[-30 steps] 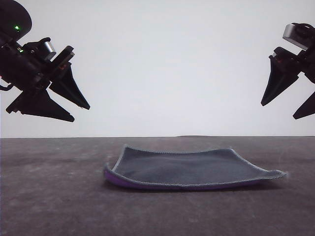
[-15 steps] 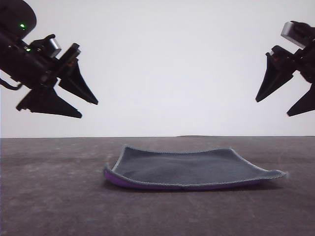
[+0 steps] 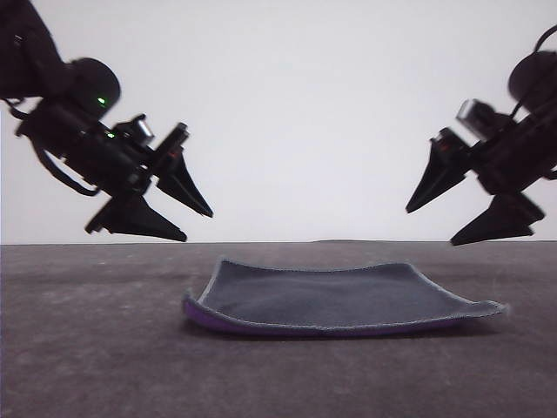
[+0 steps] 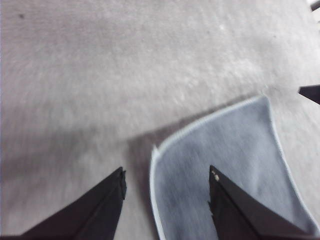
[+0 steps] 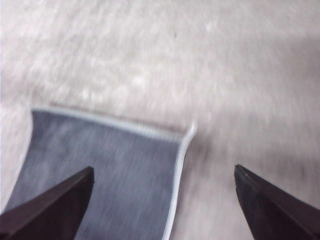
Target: Fold clothes
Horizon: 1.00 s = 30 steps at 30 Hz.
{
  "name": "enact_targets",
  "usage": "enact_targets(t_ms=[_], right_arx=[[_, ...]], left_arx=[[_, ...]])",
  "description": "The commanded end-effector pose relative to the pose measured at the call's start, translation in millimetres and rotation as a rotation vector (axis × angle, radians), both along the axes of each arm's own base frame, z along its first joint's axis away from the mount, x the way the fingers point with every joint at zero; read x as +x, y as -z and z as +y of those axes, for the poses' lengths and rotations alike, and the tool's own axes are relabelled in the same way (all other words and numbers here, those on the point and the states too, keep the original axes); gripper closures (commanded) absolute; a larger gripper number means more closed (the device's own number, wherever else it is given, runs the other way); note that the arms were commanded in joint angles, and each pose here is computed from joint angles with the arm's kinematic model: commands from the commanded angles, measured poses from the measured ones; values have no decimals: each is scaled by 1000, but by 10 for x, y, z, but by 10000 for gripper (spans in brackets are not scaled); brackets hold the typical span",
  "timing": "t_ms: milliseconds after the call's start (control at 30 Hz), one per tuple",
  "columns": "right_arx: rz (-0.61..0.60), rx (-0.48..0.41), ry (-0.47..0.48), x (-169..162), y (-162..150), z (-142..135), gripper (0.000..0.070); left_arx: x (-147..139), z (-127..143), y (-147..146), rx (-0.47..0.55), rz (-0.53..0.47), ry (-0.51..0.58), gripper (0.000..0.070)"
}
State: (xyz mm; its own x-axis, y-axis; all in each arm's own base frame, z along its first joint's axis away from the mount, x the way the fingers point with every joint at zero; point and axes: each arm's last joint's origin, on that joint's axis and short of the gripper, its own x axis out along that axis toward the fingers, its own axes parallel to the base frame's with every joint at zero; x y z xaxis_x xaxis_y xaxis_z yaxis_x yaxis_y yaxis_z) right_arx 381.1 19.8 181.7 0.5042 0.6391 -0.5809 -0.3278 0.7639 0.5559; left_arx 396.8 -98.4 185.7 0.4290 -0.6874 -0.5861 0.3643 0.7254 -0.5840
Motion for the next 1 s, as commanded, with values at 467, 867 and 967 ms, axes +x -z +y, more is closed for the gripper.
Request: enact_targets(t_ms=[467, 867, 967], right_arx=[[114, 59, -76, 230, 386, 297, 139], [99, 27, -92, 223, 387, 466, 450], [97, 24, -84, 227, 386, 439, 498]], left_arx=[[169, -308, 360, 2, 92, 74, 387], [162, -362, 358, 22, 78, 68, 394], [163, -361, 358, 25, 76, 65, 398]])
